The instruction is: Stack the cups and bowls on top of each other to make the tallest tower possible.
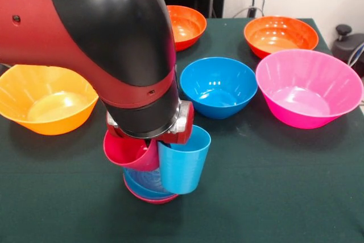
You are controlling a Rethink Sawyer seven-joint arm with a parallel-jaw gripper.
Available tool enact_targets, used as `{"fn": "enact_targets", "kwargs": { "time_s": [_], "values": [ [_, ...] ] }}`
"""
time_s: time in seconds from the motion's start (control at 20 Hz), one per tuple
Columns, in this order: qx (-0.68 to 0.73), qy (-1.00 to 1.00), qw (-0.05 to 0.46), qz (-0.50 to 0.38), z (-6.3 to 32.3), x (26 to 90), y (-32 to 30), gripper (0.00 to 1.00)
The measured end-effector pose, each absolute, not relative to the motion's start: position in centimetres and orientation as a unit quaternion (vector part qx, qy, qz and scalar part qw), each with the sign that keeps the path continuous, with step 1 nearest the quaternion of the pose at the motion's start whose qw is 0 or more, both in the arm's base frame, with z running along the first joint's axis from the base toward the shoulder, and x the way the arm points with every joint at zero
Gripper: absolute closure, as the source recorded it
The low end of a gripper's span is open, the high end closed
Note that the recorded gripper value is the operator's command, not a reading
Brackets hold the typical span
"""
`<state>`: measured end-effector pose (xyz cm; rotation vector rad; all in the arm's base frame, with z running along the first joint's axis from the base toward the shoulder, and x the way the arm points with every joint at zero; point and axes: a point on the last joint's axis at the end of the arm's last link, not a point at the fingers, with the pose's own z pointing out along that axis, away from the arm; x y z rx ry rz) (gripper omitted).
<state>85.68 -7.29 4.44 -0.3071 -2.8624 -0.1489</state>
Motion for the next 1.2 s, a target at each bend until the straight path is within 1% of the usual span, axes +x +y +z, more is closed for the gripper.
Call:
{"fn": "enact_targets", "kwargs": {
  "time_s": [0.6, 1.2],
  "values": [
    [-0.096, -0.987, 0.122, -0.032, 7.1, 85.8, -7.8, 1.00],
    [-0.082, -0.987, 0.140, -0.013, 8.4, 84.0, -9.4, 1.00]
  ]
}}
